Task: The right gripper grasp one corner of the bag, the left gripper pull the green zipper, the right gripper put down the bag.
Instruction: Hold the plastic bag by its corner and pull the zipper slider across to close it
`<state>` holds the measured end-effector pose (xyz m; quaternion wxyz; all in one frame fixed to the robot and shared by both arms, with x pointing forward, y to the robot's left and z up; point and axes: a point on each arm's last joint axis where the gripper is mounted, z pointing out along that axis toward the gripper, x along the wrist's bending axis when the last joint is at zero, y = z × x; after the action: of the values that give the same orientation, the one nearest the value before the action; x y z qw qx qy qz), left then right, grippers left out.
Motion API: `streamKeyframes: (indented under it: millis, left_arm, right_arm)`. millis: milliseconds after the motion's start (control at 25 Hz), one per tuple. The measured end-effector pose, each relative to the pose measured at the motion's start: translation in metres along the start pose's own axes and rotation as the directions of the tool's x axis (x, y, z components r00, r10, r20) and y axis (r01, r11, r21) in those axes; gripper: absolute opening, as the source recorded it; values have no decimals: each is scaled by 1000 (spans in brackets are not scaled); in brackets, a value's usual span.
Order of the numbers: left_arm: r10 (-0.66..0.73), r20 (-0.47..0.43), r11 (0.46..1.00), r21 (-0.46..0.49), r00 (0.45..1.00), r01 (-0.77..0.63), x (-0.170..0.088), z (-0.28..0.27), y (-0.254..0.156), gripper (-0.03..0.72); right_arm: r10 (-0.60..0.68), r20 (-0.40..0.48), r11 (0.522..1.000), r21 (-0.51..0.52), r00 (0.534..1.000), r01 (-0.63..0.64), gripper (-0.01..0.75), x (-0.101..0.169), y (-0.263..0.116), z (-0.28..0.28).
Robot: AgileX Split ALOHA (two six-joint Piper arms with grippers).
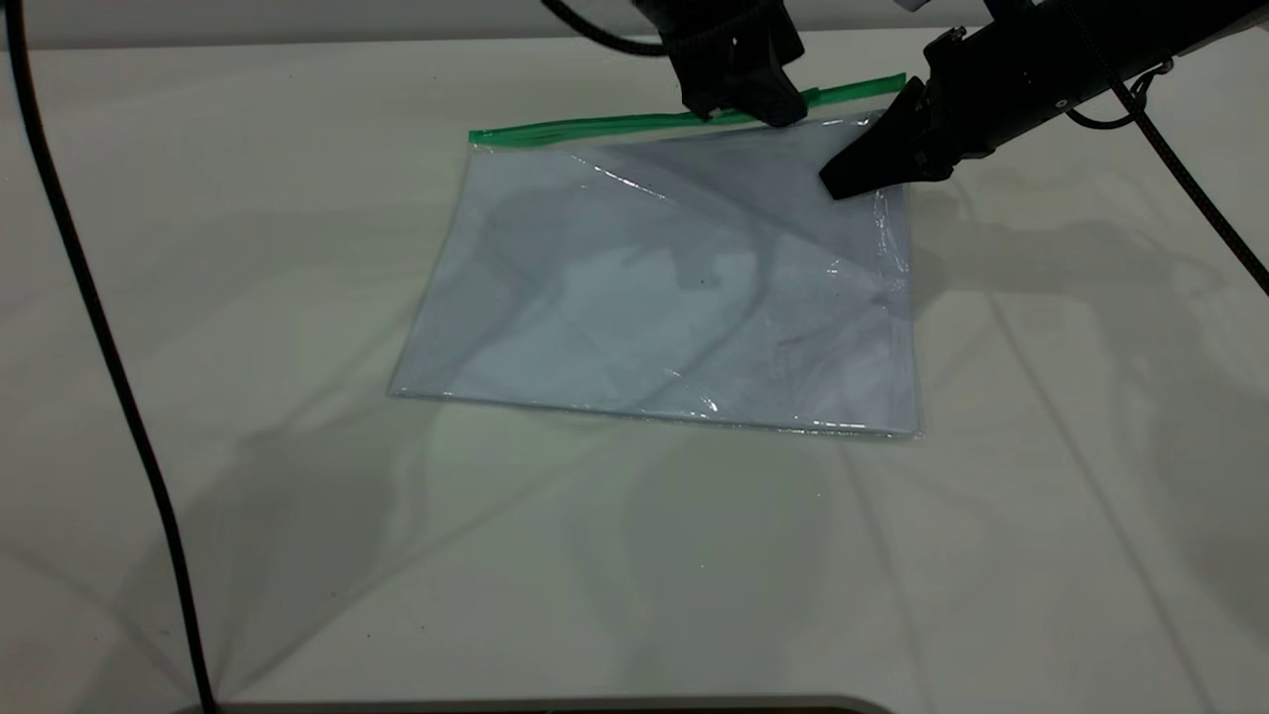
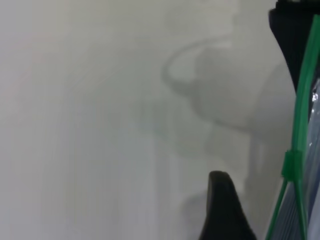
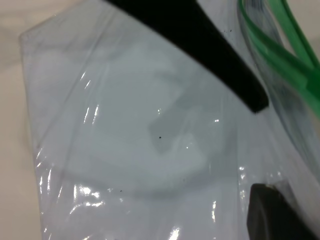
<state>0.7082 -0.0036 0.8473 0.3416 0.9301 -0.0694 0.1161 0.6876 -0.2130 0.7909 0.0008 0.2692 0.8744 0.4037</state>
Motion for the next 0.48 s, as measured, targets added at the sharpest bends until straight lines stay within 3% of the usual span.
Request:
streamKeyframes:
  millis: [480]
  left_arm:
    - [-1, -3, 998, -66, 1000, 1, -2, 6, 2, 542]
  right_arm:
    - [-6, -4, 1000, -1, 1000, 6, 36, 1, 0, 0]
